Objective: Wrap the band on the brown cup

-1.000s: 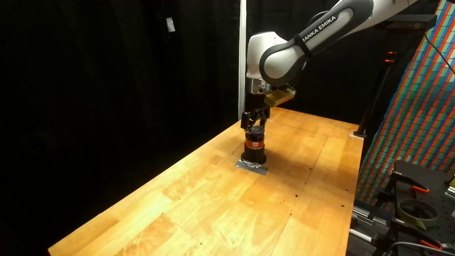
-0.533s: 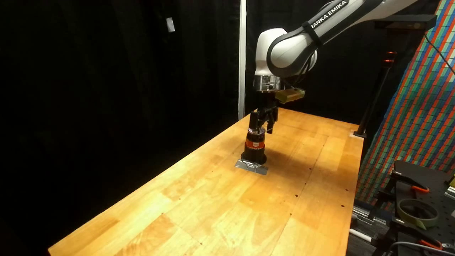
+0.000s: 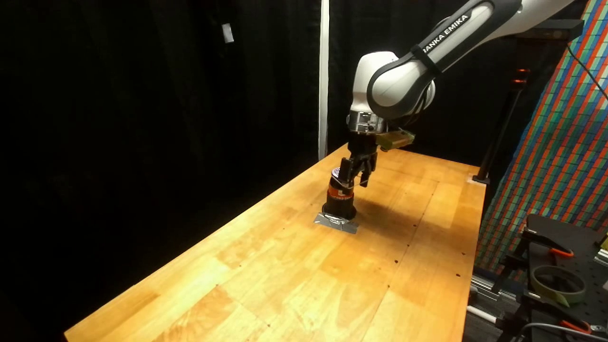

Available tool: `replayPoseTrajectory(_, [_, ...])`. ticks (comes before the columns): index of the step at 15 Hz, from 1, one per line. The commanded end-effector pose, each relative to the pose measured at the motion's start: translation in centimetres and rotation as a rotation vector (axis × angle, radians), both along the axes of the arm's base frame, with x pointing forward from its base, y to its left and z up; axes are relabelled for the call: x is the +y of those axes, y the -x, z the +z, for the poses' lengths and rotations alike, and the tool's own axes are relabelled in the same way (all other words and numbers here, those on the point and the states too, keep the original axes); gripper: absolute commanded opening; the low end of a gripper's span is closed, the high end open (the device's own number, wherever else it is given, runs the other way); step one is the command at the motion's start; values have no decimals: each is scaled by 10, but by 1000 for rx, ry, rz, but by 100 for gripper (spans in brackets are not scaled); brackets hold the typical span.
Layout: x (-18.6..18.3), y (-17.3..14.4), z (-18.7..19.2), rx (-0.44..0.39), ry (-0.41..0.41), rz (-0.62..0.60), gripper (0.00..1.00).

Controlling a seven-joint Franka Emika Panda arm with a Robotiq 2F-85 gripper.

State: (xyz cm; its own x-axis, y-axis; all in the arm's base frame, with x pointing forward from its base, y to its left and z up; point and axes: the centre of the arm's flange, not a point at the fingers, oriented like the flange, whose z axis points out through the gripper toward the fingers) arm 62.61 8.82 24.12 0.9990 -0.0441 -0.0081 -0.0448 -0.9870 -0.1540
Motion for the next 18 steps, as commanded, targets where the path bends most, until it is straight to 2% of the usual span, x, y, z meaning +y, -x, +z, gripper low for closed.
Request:
replayPoseTrajectory(1, [4, 42, 7, -81, 34, -17, 100])
replayPoseTrajectory(6, [12, 96, 20, -211, 92, -18, 100])
replayPoseTrajectory(7, [13, 105, 22, -246, 95, -15, 75])
replayPoseTrajectory(8, [14, 113, 23, -282, 86, -8, 73])
replayPoseTrajectory(9, [15, 119, 24, -319, 79, -5, 66])
replayPoseTrajectory(10, [17, 125, 23, -358, 65, -2, 56])
replayPoseTrajectory(15, [20, 143, 4, -562, 32, -22, 18])
replayPoseTrajectory(18, [18, 150, -9, -689, 17, -55, 9])
